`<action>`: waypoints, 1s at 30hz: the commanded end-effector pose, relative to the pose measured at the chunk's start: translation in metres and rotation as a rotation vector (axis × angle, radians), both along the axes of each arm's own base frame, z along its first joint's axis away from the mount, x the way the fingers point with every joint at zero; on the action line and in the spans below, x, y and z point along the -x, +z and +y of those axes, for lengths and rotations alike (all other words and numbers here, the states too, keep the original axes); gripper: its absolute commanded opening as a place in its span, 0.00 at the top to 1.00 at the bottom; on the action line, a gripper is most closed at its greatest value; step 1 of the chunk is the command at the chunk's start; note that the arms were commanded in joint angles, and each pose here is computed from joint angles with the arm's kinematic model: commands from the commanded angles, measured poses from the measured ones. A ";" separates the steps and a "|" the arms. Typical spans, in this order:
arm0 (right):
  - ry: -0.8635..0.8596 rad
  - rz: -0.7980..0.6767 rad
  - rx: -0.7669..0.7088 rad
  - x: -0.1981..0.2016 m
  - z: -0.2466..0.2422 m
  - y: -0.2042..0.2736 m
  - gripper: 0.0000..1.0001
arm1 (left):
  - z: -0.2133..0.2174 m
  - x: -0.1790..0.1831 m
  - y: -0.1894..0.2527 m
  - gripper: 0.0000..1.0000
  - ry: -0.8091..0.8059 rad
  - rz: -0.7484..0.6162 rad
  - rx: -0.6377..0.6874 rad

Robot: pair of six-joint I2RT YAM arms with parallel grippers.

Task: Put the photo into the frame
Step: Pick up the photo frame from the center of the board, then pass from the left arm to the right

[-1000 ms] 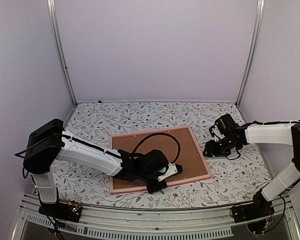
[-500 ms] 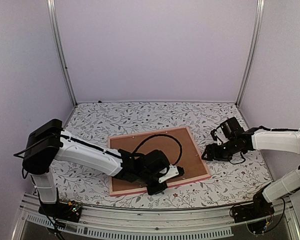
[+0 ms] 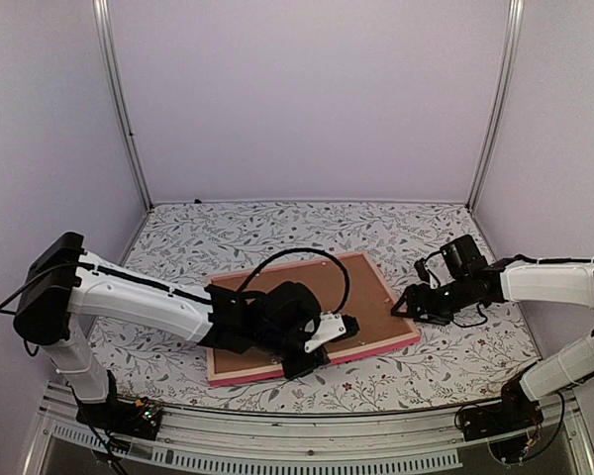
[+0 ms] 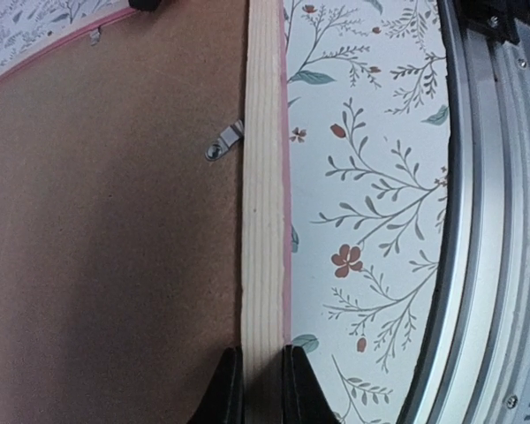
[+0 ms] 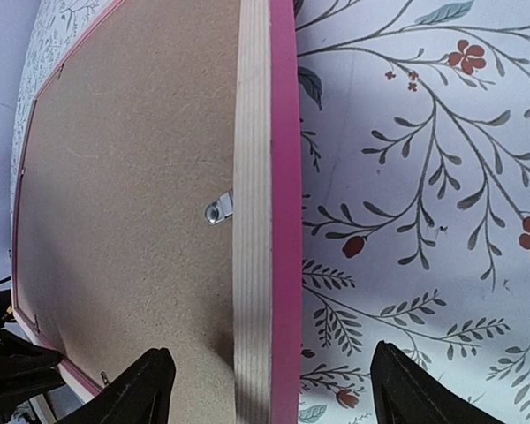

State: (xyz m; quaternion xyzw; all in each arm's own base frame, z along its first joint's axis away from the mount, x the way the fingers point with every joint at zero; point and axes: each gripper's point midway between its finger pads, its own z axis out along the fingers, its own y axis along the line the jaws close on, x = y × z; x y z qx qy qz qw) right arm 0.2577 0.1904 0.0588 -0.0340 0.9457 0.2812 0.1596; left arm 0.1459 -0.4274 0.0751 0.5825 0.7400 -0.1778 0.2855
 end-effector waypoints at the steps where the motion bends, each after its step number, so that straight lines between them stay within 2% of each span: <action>1: 0.004 0.021 -0.133 0.004 0.012 0.005 0.19 | -0.012 -0.013 0.033 1.00 0.026 -0.060 0.123; 5: -0.004 0.056 -0.239 0.011 0.018 0.003 0.20 | -0.009 -0.015 0.026 1.00 0.041 -0.054 0.115; 14: 0.002 0.107 -0.349 0.019 0.028 -0.006 0.30 | -0.009 -0.014 0.021 1.00 0.061 -0.033 0.134; 20: 0.003 0.109 -0.374 0.018 0.031 -0.004 0.47 | -0.006 -0.015 0.012 1.00 0.072 -0.035 0.115; 24: 0.005 0.098 -0.378 0.017 0.031 0.000 0.63 | -0.003 -0.015 0.001 0.99 0.079 -0.034 0.085; 30: 0.019 0.080 -0.383 0.014 0.032 0.012 0.76 | 0.002 -0.020 -0.015 0.81 0.121 -0.041 0.047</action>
